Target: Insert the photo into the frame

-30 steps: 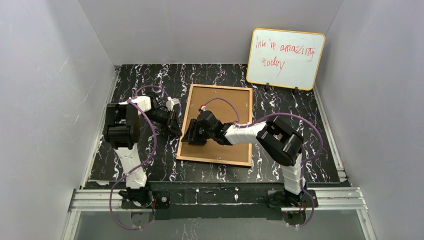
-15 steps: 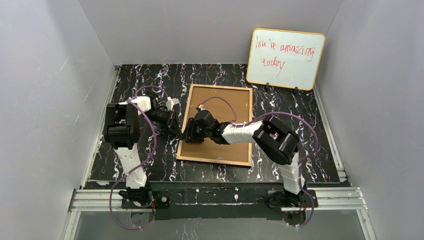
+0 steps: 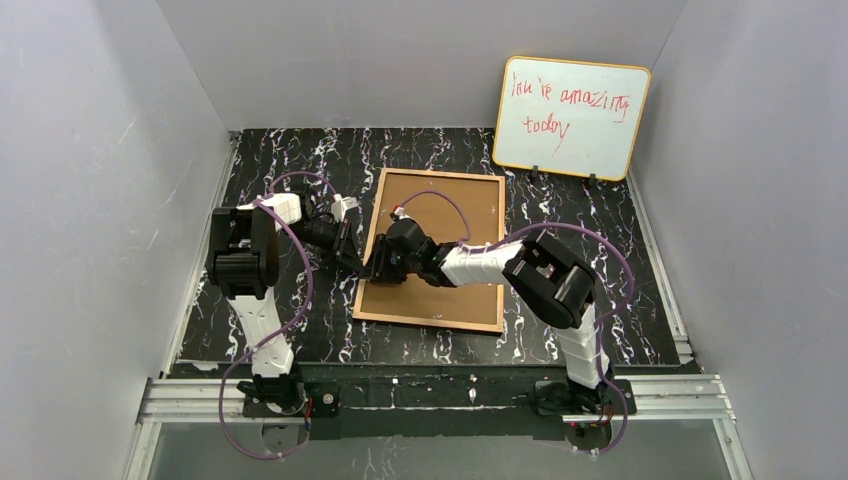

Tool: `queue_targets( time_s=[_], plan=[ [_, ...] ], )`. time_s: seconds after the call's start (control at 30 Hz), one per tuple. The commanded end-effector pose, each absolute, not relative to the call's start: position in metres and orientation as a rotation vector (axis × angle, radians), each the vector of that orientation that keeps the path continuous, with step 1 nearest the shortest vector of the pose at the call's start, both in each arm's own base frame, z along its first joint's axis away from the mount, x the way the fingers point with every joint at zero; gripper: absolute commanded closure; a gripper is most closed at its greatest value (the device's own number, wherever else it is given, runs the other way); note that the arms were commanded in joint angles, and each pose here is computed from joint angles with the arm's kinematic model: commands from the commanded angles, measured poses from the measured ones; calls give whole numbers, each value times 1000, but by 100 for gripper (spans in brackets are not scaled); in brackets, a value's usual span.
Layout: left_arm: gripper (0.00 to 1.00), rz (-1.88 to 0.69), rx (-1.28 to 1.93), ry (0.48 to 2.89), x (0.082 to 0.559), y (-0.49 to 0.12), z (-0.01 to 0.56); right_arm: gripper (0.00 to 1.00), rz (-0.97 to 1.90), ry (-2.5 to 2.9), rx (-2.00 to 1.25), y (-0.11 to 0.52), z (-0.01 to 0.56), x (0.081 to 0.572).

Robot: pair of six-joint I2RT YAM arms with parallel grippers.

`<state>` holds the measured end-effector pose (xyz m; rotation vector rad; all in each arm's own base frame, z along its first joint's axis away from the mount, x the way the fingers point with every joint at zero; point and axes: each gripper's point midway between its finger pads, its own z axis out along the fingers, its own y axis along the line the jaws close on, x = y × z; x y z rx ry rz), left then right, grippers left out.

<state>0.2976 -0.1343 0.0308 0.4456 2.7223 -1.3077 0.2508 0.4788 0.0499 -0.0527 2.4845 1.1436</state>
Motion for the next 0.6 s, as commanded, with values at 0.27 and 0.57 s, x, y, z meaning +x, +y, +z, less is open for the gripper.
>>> queue_targets(
  time_s=[0.27, 0.57],
  plan=[
    [93, -1270, 521, 2731, 288, -136, 23, 57, 1056, 2470, -78, 482, 32, 265],
    [93, -1280, 536, 2737, 282, -136, 18, 59, 1047, 2457, -74, 486, 29, 270]
  ],
)
